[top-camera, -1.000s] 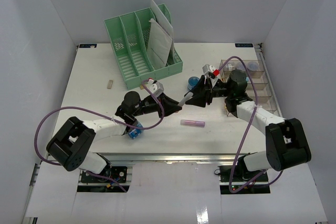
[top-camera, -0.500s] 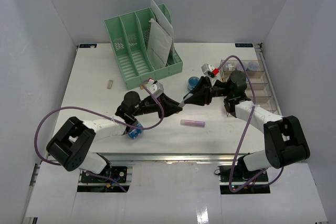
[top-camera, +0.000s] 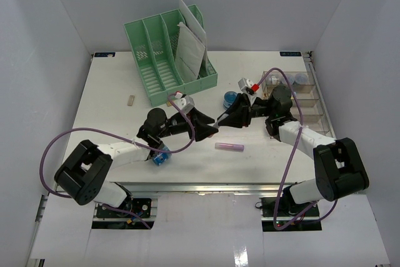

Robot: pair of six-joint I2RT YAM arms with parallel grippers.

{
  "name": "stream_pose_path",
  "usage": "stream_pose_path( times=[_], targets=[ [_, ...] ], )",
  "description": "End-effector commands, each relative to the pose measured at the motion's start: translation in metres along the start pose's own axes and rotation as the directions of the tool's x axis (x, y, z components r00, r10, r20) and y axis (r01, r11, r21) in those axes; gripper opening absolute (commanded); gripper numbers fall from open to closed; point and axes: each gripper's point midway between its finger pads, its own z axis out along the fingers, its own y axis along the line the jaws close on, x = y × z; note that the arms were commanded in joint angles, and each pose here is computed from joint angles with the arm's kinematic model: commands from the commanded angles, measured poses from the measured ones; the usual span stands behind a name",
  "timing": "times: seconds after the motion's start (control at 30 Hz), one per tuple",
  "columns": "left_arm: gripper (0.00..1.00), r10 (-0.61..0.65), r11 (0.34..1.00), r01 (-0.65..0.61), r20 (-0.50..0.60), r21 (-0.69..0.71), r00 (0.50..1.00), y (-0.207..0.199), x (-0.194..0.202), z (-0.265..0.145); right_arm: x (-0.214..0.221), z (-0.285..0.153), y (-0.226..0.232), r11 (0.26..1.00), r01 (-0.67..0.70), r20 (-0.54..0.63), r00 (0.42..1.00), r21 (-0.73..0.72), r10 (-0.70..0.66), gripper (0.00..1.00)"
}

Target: Organize the desk

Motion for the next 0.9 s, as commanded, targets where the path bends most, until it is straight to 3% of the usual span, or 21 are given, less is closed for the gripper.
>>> stream_pose_path(
  times=[0.0, 0.03, 0.13, 0.23, 0.3, 0.37, 0.53, 0.6, 0.67, 0.73, 0.77, 0.87],
  targets=[
    [0.79, 0.050, 0.998, -0.049, 0.039, -0.029, 0.998, -0.001, -0.025, -0.001, -0.010, -0.007, 0.001, 0.998, 0.069, 0.008, 0.998, 0.008, -0.069, 0.08],
    [0.80, 0.051, 0.998, -0.050, 0.029, -0.039, 0.998, 0.000, -0.024, -0.002, -0.011, -0.011, -0.003, 0.997, 0.072, 0.009, 0.997, 0.024, -0.072, 0.08],
    [0.96, 0.117, 0.989, -0.117, -0.001, -0.090, 0.993, 0.007, -0.029, -0.006, -0.016, -0.025, -0.018, 0.990, 0.100, 0.008, 0.995, 0.096, -0.101, 0.08],
    [0.98, 0.168, 0.966, -0.183, -0.095, -0.180, 0.981, 0.021, -0.026, -0.017, -0.018, -0.052, -0.051, 0.954, 0.160, -0.039, 0.987, 0.254, -0.155, 0.08],
    [0.98, 0.193, 0.943, -0.236, -0.193, -0.234, 0.962, 0.031, -0.021, -0.028, -0.011, -0.070, -0.080, 0.888, 0.243, -0.167, 0.967, 0.389, -0.192, 0.08],
    [0.98, 0.247, 0.911, -0.327, -0.301, -0.250, 0.921, 0.041, -0.017, -0.037, -0.011, -0.100, -0.109, 0.761, 0.324, -0.280, 0.940, 0.562, -0.194, 0.08],
    [0.98, 0.220, 0.885, -0.376, -0.464, -0.275, 0.858, 0.047, 0.004, -0.066, -0.036, -0.171, -0.142, 0.426, 0.454, -0.407, 0.891, 0.782, -0.202, 0.08],
    [0.98, 0.212, 0.883, -0.377, -0.479, -0.279, 0.852, 0.046, 0.015, -0.074, -0.046, -0.201, -0.148, 0.264, 0.481, -0.446, 0.876, 0.836, -0.186, 0.08],
    [0.98, 0.213, 0.883, -0.374, -0.467, -0.285, 0.858, 0.044, 0.016, -0.077, -0.048, -0.220, -0.151, 0.175, 0.498, -0.472, 0.865, 0.849, -0.170, 0.08],
    [0.98, 0.191, 0.889, -0.355, -0.471, -0.290, 0.861, 0.043, 0.026, -0.081, -0.044, -0.253, -0.155, 0.034, 0.507, -0.500, 0.858, 0.861, -0.116, 0.08],
    [0.98, 0.186, 0.890, -0.351, -0.472, -0.290, 0.862, 0.043, 0.026, -0.080, -0.040, -0.267, -0.157, -0.014, 0.507, -0.507, 0.858, 0.862, -0.081, 0.08],
    [0.98, 0.181, 0.895, -0.343, -0.469, -0.287, 0.865, 0.042, 0.025, -0.078, -0.028, -0.287, -0.164, -0.061, 0.532, -0.534, 0.846, 0.845, -0.019, 0.08]
  ],
)
